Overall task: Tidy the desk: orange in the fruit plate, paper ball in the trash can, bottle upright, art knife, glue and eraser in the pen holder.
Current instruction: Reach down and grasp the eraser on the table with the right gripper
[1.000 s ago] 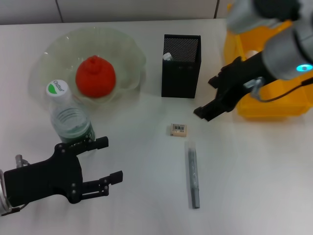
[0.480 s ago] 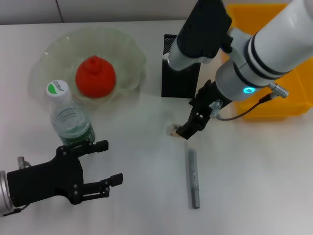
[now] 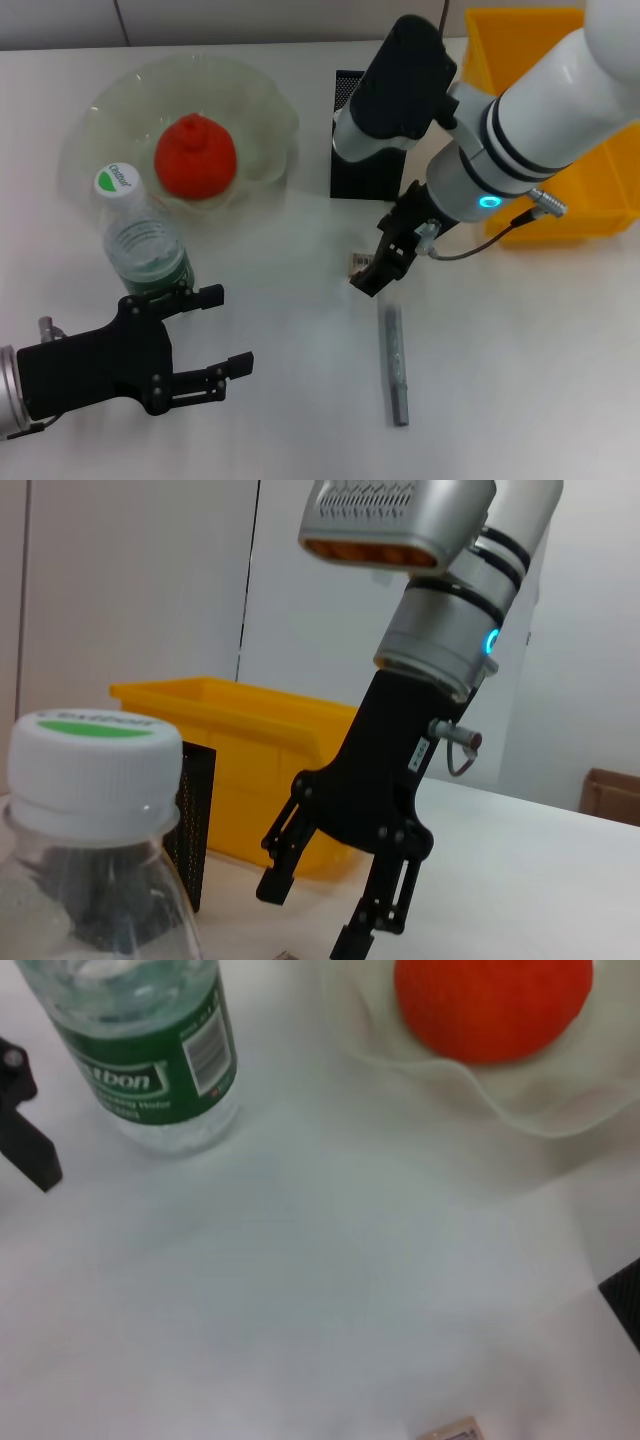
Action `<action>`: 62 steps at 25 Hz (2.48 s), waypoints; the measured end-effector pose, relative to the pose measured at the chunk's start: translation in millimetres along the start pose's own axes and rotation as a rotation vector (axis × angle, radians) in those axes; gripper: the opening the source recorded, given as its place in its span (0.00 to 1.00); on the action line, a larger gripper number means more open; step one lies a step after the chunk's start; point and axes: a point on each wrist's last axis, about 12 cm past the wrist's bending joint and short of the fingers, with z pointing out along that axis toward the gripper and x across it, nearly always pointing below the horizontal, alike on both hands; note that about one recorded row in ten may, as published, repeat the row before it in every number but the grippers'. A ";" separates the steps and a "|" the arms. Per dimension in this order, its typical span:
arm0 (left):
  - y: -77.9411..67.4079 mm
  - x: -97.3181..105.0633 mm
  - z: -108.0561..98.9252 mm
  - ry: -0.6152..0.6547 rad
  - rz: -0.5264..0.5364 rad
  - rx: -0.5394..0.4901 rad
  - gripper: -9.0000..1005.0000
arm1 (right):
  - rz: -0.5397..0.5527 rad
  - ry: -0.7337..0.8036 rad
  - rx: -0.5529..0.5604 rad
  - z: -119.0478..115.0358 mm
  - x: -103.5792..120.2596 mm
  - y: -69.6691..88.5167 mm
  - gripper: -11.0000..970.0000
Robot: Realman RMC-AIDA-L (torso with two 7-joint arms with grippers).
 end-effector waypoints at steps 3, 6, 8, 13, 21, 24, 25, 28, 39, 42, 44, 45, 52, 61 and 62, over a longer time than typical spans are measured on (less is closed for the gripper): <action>0.2 0.0 -0.1 0.001 0.000 -0.001 0.84 | -0.014 0.007 0.006 5.1 0.1 1.5 0.83; 0.1 -0.2 -0.1 0.000 0.000 0.001 0.84 | -0.014 0.001 0.011 6.4 -0.5 0.8 0.83; 0.2 -0.3 0.0 0.000 0.001 0.001 0.84 | -0.013 -0.002 0.014 7.0 -0.5 0.2 0.83; 0.7 -0.6 0.8 0.000 0.002 0.000 0.84 | -0.013 -0.003 0.009 10.1 -0.3 1.5 0.64; 0.5 -0.5 1.3 0.000 0.001 0.001 0.84 | -0.019 0.002 0.009 15.2 1.2 3.3 0.55; 0.2 -0.5 1.4 -0.001 0.000 0.003 0.84 | -0.016 0.005 0.008 16.1 2.2 3.0 0.47; 0.1 -0.6 1.4 -0.002 0.000 0.004 0.84 | -0.014 0.008 0.009 17.0 3.0 2.4 0.45; -0.1 -0.7 1.4 -0.003 0.000 0.006 0.84 | -0.012 0.013 0.009 18.1 3.4 1.7 0.40; -0.3 -0.8 1.4 -0.004 0.000 0.007 0.84 | -0.017 0.007 0.011 16.9 1.5 2.0 0.40; -0.4 -0.9 1.4 -0.005 0.000 0.009 0.84 | -0.023 0.004 0.014 15.9 0.2 2.4 0.41; -0.6 -1.0 1.4 -0.006 -0.002 0.010 0.84 | -0.026 0.003 0.017 15.4 -0.3 2.2 0.41; -0.7 -1.0 1.4 -0.006 -0.002 0.011 0.84 | -0.031 0.006 0.020 15.6 0.0 1.5 0.40; -0.7 -1.1 1.4 -0.006 -0.003 0.011 0.84 | -0.043 0.005 0.029 16.8 0.2 -0.1 0.38; -0.7 -1.1 1.4 -0.006 -0.003 0.012 0.84 | -0.052 0.020 0.026 22.2 2.3 0.2 0.35; -0.9 -1.2 1.4 -0.007 -0.003 0.013 0.84 | -0.053 0.020 0.026 22.2 2.2 0.2 0.34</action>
